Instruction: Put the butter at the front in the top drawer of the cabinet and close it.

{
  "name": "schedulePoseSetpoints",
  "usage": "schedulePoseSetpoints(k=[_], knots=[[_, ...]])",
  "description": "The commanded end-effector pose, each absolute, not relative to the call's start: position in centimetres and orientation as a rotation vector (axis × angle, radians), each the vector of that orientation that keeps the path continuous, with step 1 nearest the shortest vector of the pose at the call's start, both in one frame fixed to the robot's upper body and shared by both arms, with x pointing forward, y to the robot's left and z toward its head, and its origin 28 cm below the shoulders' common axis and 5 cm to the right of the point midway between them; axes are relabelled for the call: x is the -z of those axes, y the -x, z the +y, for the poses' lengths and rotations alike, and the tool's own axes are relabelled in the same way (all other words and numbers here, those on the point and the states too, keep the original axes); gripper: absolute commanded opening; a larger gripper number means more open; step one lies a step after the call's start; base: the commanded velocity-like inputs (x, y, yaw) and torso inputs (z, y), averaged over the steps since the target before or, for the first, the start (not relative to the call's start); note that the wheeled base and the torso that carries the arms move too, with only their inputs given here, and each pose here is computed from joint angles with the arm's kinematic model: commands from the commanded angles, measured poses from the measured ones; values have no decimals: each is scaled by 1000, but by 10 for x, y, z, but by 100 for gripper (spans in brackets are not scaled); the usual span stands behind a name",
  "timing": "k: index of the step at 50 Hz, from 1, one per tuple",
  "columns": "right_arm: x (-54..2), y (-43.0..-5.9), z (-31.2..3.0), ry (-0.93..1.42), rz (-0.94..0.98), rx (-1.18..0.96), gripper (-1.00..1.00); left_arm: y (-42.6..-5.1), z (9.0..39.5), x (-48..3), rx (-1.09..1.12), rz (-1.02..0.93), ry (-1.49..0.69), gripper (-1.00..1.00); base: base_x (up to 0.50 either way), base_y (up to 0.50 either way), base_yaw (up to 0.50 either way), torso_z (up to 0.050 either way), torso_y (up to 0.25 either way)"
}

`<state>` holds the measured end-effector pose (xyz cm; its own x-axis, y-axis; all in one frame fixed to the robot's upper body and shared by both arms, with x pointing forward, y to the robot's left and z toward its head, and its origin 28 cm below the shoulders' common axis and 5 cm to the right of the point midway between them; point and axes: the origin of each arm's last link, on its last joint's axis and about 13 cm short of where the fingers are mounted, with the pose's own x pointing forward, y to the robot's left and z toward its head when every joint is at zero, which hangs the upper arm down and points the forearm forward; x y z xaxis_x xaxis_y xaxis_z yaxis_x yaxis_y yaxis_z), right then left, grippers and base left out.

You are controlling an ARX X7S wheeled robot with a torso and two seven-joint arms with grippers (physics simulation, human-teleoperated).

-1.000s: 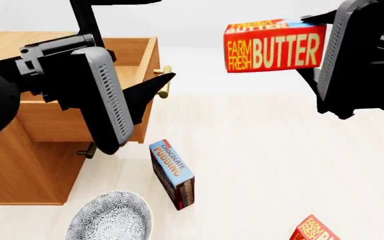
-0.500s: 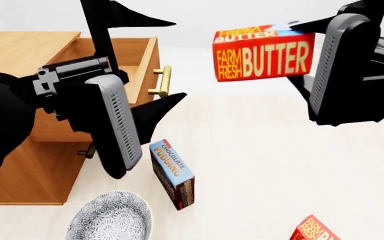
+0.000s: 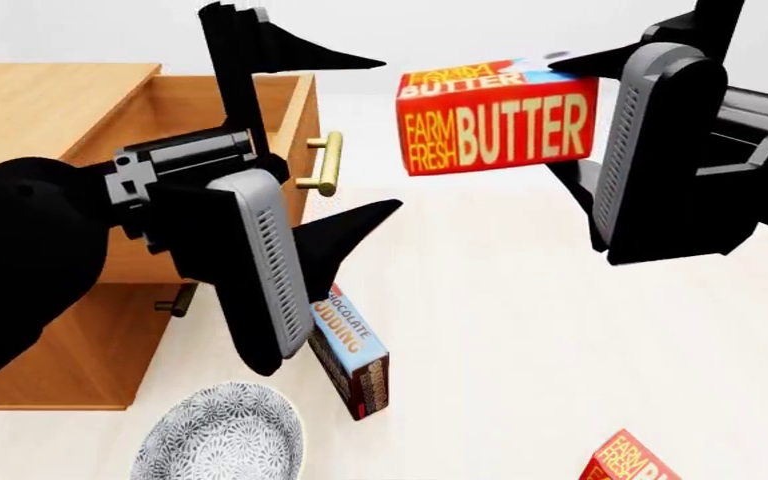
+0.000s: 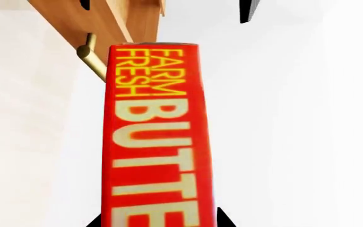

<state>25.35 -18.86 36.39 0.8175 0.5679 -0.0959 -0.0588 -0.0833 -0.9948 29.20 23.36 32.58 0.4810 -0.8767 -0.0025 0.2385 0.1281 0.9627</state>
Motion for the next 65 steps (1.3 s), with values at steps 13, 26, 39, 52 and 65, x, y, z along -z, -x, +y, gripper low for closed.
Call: schedulePoseSetpoints(k=[13,26,39,52,65], knots=[[-381,-238,-185,1616,-511,-490,-100,-305,222,-318,920,-692,-1164,100,0,0,0,1,2],[-383,-237,-181,1620,-518,-503,-100,-312,216,-312,925,-706,-1165,100,0,0,0,0,1],[-383,-238,-180,1621,-517,-510,-100,-321,210,-307,924,-719,-1163,100,0,0,0,1,2],[-380,-238,-179,1620,-511,-519,-100,-322,210,-310,877,-760,-1153,-100,0,0,0,0,1],[-379,-238,-179,1615,-505,-524,-100,-320,210,-310,867,-782,-1148,-100,0,0,0,1,2]])
